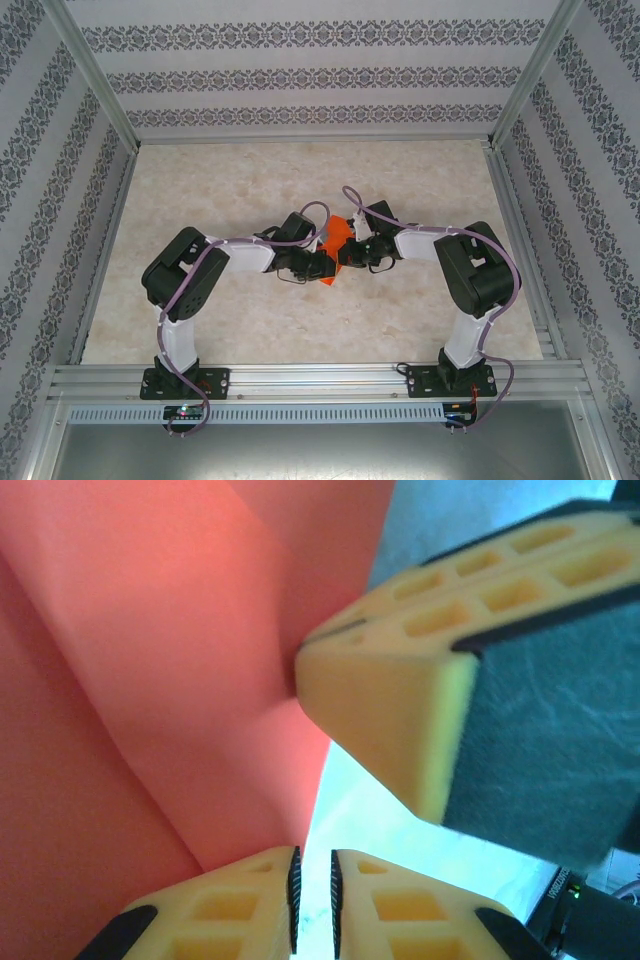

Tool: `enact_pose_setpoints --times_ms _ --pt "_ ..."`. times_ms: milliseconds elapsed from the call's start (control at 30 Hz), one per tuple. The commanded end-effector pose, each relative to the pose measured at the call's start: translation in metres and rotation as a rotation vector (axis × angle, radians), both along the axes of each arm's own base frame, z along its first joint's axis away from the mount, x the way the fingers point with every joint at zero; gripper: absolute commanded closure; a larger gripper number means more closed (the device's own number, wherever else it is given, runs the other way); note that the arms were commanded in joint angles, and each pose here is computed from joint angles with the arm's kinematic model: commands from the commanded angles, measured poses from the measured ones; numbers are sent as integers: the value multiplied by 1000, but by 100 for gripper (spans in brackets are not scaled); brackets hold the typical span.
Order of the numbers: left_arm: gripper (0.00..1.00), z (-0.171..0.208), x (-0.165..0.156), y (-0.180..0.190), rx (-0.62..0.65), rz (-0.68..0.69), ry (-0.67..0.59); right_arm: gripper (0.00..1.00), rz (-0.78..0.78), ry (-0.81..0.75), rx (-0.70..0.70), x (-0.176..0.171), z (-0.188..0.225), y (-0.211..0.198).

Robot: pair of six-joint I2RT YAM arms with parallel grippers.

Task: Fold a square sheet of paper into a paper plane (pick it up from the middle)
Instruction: Fold the triangle a second time at the center of the table.

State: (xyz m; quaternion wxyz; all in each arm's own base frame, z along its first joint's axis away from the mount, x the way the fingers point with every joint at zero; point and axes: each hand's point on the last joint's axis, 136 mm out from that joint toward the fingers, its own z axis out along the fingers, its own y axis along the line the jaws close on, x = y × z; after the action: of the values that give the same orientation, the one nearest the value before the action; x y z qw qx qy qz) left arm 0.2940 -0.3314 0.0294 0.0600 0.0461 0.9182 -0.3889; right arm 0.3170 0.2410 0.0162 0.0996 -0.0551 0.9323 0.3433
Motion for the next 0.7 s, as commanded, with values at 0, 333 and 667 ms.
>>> enact_pose_setpoints --times_ms 0,333,667 --pt "80 12 -9 -3 -9 -9 -22 98 3 39 -83 -8 -24 -10" --pt "80 1 -18 1 25 -22 5 98 5 35 -84 -8 -21 -11" --pt "80 -8 -15 -4 30 -32 12 98 7 35 -82 -10 -20 -10"
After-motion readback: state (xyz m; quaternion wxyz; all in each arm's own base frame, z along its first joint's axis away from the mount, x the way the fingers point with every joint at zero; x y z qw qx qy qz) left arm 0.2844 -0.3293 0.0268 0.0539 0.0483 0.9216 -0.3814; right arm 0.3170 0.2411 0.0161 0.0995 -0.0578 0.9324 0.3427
